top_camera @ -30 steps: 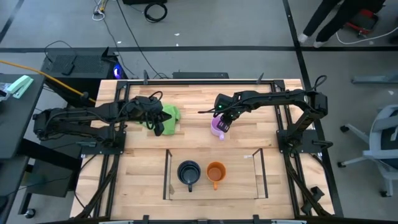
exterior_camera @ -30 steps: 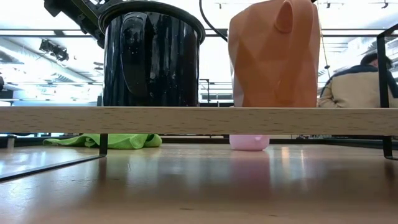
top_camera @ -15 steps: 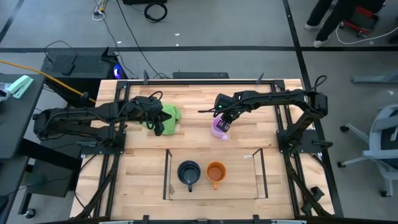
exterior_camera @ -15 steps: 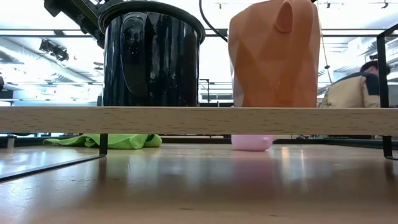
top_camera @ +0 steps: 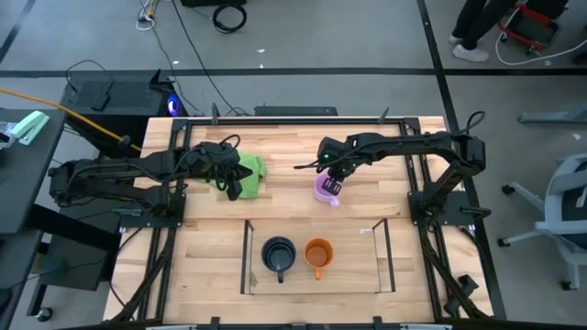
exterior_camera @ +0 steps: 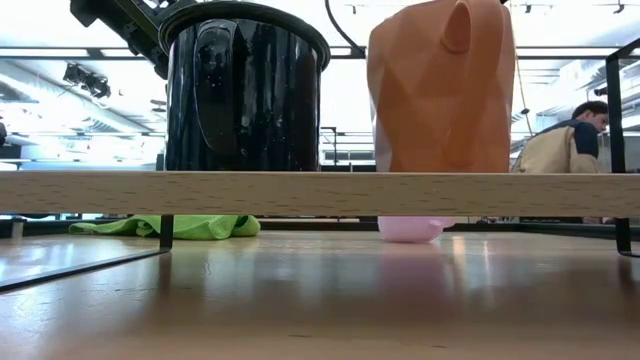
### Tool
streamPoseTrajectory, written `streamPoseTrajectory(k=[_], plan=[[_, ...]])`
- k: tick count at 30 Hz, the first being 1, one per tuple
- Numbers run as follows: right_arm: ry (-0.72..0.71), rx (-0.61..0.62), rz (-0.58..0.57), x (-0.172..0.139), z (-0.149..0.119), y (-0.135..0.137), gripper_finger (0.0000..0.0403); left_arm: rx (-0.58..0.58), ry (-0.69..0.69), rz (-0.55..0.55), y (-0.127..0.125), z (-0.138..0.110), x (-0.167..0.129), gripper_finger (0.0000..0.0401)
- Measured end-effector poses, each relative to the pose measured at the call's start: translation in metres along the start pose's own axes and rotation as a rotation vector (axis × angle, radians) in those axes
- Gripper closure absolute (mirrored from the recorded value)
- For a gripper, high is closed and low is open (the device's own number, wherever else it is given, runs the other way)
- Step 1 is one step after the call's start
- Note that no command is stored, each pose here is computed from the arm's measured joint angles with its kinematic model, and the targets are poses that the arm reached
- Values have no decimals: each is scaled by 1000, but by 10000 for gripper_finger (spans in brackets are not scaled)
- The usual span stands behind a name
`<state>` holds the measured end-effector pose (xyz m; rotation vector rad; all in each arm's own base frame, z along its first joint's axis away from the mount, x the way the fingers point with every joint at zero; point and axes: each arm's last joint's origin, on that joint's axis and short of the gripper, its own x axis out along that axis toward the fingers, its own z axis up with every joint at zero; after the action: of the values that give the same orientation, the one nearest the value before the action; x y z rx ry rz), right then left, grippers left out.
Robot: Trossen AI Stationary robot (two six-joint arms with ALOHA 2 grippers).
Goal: Stack small to large cups/mugs on shelf
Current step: Put the pink mug on the shelf
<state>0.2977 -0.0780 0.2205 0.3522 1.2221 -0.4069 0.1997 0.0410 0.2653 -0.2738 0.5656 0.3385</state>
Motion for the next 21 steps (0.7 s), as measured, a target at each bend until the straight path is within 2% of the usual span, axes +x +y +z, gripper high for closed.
streamPoseTrajectory(k=[6,11,21], plan=[[-64,-3,-7,-25,-5,-2,399,1,11,3,0,-1,0,377],[-169,46,17,-63,-15,-6,400,1,16,4,0,-2,0,374],[-328,190,115,-142,-65,-8,400,2,21,5,1,-2,0,376]])
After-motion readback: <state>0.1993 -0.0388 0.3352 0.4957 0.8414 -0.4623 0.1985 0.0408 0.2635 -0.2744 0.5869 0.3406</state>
